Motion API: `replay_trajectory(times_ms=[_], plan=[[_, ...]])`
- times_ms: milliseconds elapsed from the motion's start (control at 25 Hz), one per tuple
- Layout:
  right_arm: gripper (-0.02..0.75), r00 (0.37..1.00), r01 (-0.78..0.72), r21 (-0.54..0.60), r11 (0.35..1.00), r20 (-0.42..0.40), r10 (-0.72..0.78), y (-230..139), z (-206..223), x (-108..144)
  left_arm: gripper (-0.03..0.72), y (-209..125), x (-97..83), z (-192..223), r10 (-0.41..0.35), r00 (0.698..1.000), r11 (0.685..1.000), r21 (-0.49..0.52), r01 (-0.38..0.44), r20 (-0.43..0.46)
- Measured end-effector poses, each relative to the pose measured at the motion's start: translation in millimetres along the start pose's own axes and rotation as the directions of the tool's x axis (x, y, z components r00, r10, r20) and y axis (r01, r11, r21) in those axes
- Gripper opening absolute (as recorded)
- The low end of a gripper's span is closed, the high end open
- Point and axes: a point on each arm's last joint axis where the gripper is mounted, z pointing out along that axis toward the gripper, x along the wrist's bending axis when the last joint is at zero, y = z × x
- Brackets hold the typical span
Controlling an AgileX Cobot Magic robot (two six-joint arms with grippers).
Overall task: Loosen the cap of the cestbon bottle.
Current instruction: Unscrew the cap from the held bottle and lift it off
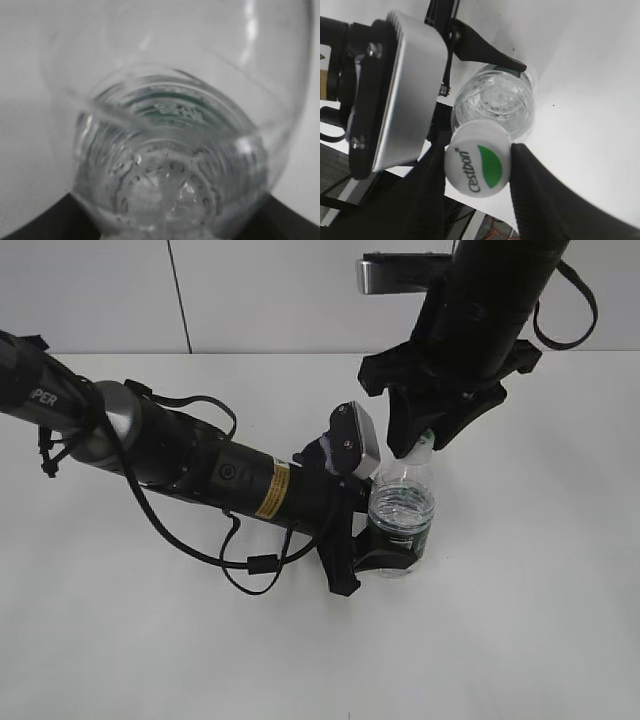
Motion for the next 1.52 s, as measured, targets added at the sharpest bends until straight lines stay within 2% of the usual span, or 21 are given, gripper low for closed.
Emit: replay_trajectory(times_ms=[120, 200, 320, 400, 560, 640, 680, 840, 1200, 1320, 1400, 1520], plan=[[0.305, 0.979, 0.205, -0.002, 0.979, 0.000, -0.205, 0.2, 0.0, 0.0, 0.414, 0.2, 0.3, 0.0, 0.001, 1.000, 1.000, 0.000, -0.001, -0.001], [0.305, 0.914, 0.405, -0.003, 0.914, 0.004, -0.405, 0.5, -0.2, -0.2, 0.414, 0.2, 0.3, 0.0, 0.001, 1.000, 1.000, 0.000, -0.001, -0.001], [0.303, 0.739, 0.674, -0.002, 0.739, 0.009, -0.674, 0.8, -0.5, -0.4, 0.414, 0.1, 0.4, 0.0, 0.001, 1.000, 1.000, 0.001, -0.001, -0.002], [0.303, 0.585, 0.811, 0.003, 0.585, 0.011, -0.811, 0.8, -0.5, -0.7, 0.414, 0.2, 0.4, 0.0, 0.001, 1.000, 1.000, 0.001, -0.001, -0.002], [0.303, 0.271, 0.962, 0.007, 0.271, 0.011, -0.962, 1.0, -0.7, -0.7, 0.414, 0.2, 0.4, 0.0, 0.003, 1.000, 1.000, 0.001, -0.003, -0.002], [0.303, 0.177, 0.984, 0.008, 0.177, 0.011, -0.984, 1.1, -1.0, -0.7, 0.414, 0.1, 0.4, 0.0, 0.005, 1.000, 1.000, 0.002, -0.005, -0.002], [0.303, 0.151, 0.989, 0.008, 0.151, 0.011, -0.989, 1.1, -0.9, -0.7, 0.414, 0.1, 0.4, 0.0, 0.005, 1.000, 1.000, 0.002, -0.005, -0.002], [0.303, 0.116, 0.993, 0.008, 0.116, 0.011, -0.993, 1.2, -0.9, -0.7, 0.414, 0.1, 0.4, 0.0, 0.006, 1.000, 1.000, 0.002, -0.006, -0.002], [0.302, 0.106, 0.994, 0.010, 0.106, 0.011, -0.994, 1.2, -0.9, -0.8, 0.414, 0.1, 0.4, 0.0, 0.006, 1.000, 1.000, 0.002, -0.006, -0.002], [0.314, 0.147, 0.989, 0.002, 0.147, 0.011, -0.989, 1.2, -0.9, -0.1, 0.414, 0.1, 0.3, 0.0, 0.006, 1.000, 1.000, 0.002, -0.006, -0.002], [0.340, 0.193, 0.981, -0.013, 0.193, 0.014, -0.981, 2.0, -2.0, 1.3, 0.414, 0.1, 0.2, 0.0, 0.007, 1.000, 1.000, 0.002, -0.007, 0.000], [0.382, 0.226, 0.973, -0.042, 0.225, 0.022, -0.974, 4.3, -5.9, 4.4, 0.414, 0.1, 0.4, 0.0, 0.004, 1.000, 1.000, 0.002, -0.004, -0.002]])
